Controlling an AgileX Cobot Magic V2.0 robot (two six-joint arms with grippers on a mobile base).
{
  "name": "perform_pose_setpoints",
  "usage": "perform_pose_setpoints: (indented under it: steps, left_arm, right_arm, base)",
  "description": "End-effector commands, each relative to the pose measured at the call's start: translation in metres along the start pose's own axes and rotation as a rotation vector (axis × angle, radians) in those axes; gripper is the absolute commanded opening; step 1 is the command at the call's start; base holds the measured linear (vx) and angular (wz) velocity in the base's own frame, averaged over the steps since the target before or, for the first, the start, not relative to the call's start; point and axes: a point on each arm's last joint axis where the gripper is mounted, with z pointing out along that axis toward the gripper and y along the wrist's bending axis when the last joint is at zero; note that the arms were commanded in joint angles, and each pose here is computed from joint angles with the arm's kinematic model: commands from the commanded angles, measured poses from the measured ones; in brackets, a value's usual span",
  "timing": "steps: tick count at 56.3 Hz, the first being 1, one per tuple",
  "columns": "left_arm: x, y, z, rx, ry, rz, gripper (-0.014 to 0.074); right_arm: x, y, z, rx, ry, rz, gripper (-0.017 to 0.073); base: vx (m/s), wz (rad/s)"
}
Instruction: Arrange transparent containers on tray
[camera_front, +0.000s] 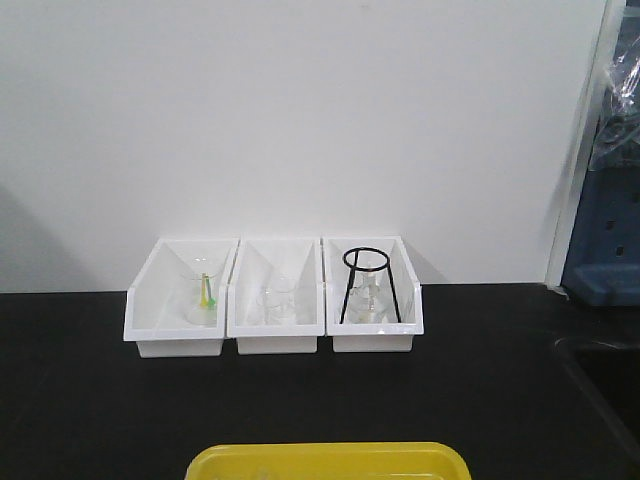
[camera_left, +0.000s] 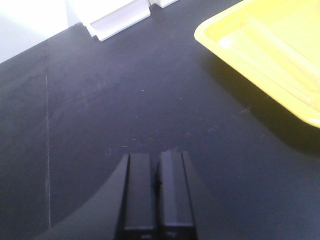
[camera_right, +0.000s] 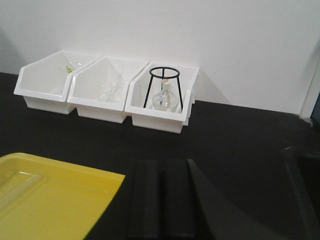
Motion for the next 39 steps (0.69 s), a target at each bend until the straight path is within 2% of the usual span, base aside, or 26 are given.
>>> perform_pose_setpoints:
  steps: [1,5,8,12,16,22,39]
  left_arm:
    - [0.004,-0.001,0.004,-0.008,-0.038,-0.004,-0.0006]
    - [0.004,-0.001,0.004,-0.008,-0.038,-0.004,-0.0006]
    - [0.004,-0.001,0.004,-0.008,-0.038,-0.004,-0.0006]
    - [0.004,-0.001,0.004,-0.008,-0.038,-0.004,-0.0006]
    - [0.004,-0.001,0.004,-0.008,-0.038,-0.004,-0.0006]
    - [0.004,-0.001,0.004,-0.008,-0.038,-0.004,-0.0006]
    - [0.004,-0.001,0.004,-0.009,-0.040,-0.004,-0.0006]
  right_arm:
    - [0.009,-0.006,-0.010,0.057,-0.128,0.020,-0.0013]
    - [0.029,-0.010,-0.021,0.127,-0.142,0.026,-0.0013]
    - [0.043,-0.012,-0.029,0.174,-0.160,0.006,-0.0013]
    - [0.061,-0.012,-0.037,0.220,-0.184,-0.023,-0.0013]
    - [0.076,-0.012,-0.042,0.250,-0.207,-0.025,-0.0013]
    - [0.093,-0.011,-0.046,0.261,-0.233,-0.025,-0.0013]
    - [0.094,-0.011,-0.046,0.261,-0.214,-0.022,-0.0013]
  base:
    - [0.00,0.00]
    - [0.00,0.00]
    - [0.00,0.00]
    - [0.00,0.00]
    - [0.00,0.00]
    - [0.00,0.00]
    - [0.00,0.00]
